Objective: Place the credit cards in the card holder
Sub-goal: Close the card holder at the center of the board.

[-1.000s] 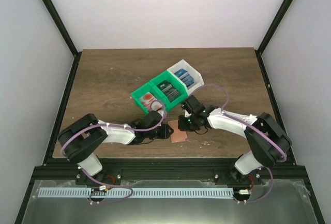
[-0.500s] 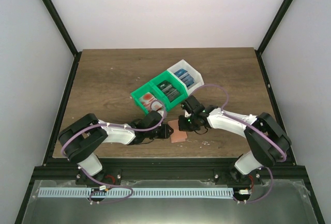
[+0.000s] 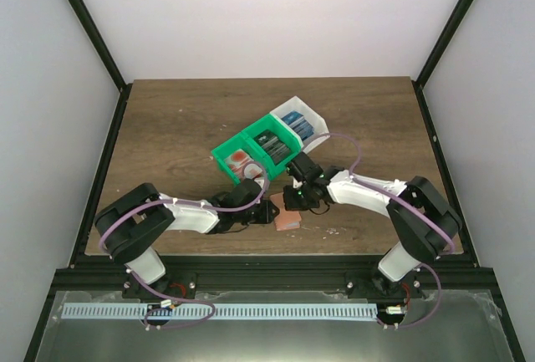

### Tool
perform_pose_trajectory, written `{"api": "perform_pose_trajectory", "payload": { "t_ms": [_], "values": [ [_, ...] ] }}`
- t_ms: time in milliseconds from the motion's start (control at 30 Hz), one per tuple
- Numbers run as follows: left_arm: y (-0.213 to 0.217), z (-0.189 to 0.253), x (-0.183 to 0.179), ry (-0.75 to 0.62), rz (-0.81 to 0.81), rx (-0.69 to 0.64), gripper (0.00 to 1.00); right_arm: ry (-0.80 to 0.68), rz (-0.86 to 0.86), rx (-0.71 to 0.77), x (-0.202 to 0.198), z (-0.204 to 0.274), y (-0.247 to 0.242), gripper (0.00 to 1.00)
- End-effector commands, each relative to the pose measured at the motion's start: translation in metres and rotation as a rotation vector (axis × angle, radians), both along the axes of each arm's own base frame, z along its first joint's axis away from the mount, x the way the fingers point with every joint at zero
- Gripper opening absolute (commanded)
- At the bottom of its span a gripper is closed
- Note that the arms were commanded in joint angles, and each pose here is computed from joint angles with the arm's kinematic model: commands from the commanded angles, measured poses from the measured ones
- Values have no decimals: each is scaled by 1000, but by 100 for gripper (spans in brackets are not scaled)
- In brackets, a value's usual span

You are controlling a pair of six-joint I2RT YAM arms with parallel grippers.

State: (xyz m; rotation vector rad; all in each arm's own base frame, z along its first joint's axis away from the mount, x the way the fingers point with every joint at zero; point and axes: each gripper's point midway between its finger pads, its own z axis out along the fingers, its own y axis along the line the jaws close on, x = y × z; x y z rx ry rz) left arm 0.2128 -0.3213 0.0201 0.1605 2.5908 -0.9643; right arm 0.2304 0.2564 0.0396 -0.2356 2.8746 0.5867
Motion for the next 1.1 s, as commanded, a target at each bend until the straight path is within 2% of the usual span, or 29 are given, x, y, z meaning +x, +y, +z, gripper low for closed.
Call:
{"api": "perform_pose_trajectory", "payload": {
  "t_ms": [0,367,533,1067],
  "values": [
    [35,-50,-22,110,17,180,23,73,59,-57,-21,-21,4,0],
    [41,-51,-20,124,58,188,20,112,159,-136,-40,-38,17,1],
    [44,-44,-19,150,102,106,19,140,144,-141,-47,-48,14,1],
    [35,-45,-19,182,88,47,17,230,180,-185,-76,-74,11,1]
  ]
}}
